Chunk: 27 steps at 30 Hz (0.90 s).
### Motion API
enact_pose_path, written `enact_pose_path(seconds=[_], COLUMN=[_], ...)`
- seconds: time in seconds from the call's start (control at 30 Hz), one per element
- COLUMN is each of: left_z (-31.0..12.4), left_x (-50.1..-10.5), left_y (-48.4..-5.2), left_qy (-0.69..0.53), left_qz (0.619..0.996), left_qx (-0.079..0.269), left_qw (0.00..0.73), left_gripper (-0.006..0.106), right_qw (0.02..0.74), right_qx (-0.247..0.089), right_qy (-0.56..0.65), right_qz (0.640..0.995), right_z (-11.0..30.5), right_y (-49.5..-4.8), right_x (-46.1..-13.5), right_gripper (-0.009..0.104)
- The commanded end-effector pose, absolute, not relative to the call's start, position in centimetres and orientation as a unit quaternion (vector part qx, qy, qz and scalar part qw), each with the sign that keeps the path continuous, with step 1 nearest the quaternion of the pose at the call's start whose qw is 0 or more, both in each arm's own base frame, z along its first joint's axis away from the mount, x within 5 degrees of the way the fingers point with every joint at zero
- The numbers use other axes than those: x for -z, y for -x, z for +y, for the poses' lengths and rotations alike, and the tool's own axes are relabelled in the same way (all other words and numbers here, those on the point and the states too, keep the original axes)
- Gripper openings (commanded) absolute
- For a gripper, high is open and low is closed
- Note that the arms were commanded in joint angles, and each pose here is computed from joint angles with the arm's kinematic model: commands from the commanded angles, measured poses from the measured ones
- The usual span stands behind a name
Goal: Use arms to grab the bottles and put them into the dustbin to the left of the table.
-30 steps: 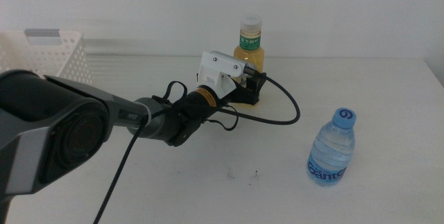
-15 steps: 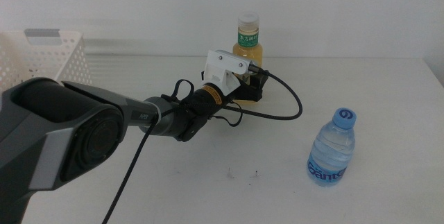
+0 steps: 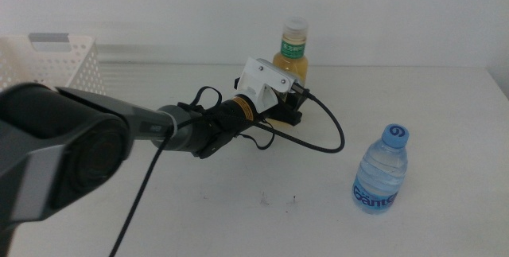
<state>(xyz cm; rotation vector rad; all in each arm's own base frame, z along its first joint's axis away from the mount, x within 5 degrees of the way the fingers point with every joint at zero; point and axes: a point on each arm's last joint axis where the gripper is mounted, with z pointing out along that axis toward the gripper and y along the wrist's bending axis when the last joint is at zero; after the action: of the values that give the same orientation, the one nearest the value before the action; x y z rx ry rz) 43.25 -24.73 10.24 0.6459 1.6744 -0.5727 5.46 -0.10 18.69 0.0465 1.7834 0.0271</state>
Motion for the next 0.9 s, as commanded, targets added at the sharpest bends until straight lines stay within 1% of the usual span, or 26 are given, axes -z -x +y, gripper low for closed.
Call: enact_pose_path(seconds=[0.0, 0.2, 0.43, 0.7, 0.87], left_z=[-24.5, -22.2, -19.2, -16.1, -14.5], left_x=[-13.4, -18.1, -22.1, -26.6, -29.3], left_y=[-42.2, -39.1, -34.4, -30.5, -28.8], left_qy=[-0.289, -0.259, -0.234, -0.174, -0.152], left_qz=[0.705, 0.728, 0.757, 0.82, 0.831], left_qx=[0.249, 0.23, 0.208, 0.166, 0.143], left_qw=[0.597, 0.592, 0.574, 0.519, 0.516], left_gripper=[0.003, 0.002, 0.002, 0.002, 0.002], right_qw=[0.632, 0.632, 0.632, 0.632, 0.632], right_qx=[-0.006, -0.006, -0.006, -0.006, -0.006], right_qy=[-0.018, -0.018, -0.018, -0.018, -0.018], right_qz=[0.775, 0.775, 0.775, 0.775, 0.775], right_z=[-0.1, -0.1, -0.1, -0.1, -0.1], right_y=[-5.5, -5.5, -5.5, -5.5, -5.5], right_x=[-18.7, -18.7, -18.7, -18.7, -18.7], right_gripper=[0.086, 0.086, 0.086, 0.086, 0.086])
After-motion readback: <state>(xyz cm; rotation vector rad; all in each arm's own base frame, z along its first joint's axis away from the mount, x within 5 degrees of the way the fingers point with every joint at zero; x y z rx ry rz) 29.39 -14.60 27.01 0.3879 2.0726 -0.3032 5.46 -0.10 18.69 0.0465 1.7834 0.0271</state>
